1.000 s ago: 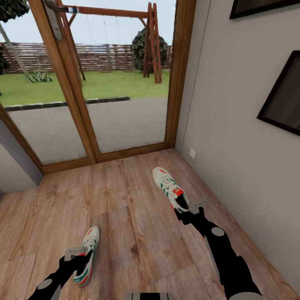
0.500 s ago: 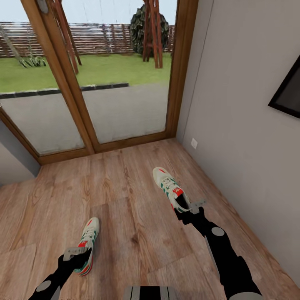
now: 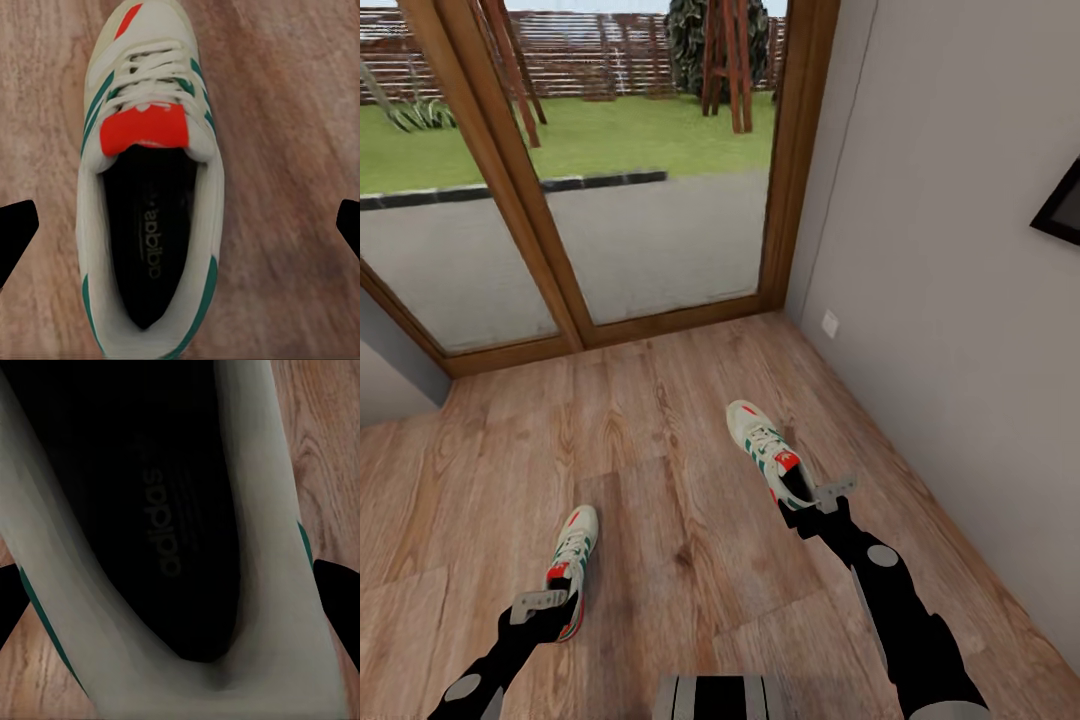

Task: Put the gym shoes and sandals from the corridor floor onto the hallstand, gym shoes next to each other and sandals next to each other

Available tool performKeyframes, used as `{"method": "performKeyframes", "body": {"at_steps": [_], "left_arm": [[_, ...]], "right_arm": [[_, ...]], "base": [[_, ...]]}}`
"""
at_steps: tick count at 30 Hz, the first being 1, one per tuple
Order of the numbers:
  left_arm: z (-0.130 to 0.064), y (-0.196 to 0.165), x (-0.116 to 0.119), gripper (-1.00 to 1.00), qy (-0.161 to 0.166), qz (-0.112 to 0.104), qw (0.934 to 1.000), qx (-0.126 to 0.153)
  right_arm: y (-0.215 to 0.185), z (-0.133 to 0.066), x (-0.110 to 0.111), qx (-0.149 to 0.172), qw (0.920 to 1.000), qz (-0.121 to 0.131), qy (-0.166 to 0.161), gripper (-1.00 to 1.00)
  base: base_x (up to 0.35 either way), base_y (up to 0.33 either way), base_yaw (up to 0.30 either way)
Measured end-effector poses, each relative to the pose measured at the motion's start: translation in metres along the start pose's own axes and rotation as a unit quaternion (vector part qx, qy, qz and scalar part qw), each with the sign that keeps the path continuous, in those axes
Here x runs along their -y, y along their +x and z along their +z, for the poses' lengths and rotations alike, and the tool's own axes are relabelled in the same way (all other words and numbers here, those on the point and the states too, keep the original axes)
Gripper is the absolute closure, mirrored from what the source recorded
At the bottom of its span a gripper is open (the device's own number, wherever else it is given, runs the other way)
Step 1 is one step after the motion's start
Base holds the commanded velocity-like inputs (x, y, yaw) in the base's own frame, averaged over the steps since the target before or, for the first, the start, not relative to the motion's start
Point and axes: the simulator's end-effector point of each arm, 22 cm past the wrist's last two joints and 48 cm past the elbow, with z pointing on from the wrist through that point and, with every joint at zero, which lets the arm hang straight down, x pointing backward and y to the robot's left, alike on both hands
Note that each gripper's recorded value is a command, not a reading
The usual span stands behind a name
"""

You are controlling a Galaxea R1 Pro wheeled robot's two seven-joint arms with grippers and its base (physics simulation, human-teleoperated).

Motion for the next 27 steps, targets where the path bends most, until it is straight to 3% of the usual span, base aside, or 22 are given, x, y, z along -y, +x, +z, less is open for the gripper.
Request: {"method": "performKeyframes", "body": {"at_steps": [27], "left_arm": [[0.007, 0.045, -0.009, -1.0, -0.009, -0.002, 0.9991, -0.041]], "right_arm": [[0.049, 0.017, -0.002, -0.039, 0.9992, 0.011, -0.006, 1.0]], "base": [[0.0, 0.0, 0.021]]}}
